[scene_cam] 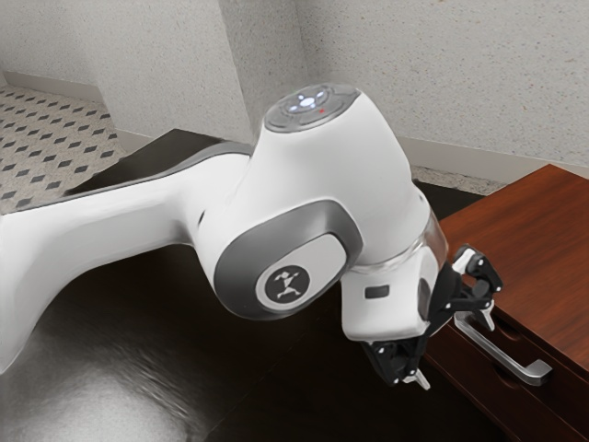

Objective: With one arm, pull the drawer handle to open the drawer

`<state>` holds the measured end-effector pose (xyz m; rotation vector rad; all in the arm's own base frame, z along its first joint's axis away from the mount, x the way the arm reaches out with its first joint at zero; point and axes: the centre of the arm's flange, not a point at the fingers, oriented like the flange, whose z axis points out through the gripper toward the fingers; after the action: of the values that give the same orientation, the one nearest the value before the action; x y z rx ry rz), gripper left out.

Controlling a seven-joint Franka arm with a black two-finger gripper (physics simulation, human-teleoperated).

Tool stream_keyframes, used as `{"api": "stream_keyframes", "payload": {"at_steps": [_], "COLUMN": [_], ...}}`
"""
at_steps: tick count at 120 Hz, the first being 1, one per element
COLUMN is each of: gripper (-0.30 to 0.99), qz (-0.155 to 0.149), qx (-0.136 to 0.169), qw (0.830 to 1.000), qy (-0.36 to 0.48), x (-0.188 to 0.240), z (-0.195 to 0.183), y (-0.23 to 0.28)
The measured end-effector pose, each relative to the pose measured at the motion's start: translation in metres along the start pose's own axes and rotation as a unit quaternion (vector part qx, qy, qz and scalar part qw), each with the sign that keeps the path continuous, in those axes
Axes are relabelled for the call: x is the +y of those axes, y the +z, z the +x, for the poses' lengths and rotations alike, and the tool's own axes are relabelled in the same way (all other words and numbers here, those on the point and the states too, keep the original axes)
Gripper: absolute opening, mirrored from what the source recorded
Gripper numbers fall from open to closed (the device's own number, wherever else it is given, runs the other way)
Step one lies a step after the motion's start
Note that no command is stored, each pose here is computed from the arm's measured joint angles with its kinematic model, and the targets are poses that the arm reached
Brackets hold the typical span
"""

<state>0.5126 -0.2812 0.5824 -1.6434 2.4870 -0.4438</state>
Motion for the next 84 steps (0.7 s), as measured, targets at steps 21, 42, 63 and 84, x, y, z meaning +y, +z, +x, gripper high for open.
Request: {"api": "stream_keyframes", "payload": {"at_steps": [21, 42, 63, 84], "gripper": [0.69, 0.69, 0.69, 0.69], "qz": [0.011, 0.019, 0.020, 0.025], "qx": [0.005, 0.009, 0.009, 0.010], "qw": [1.000, 1.000, 1.000, 0.999], "qy": [0.011, 0.018, 0.022, 0.022], "x": [0.001, 0.001, 0.004, 0.003], "z": [0.013, 0.021, 0.025, 0.026], "y": [0.009, 0.014, 0.021, 0.023]}}
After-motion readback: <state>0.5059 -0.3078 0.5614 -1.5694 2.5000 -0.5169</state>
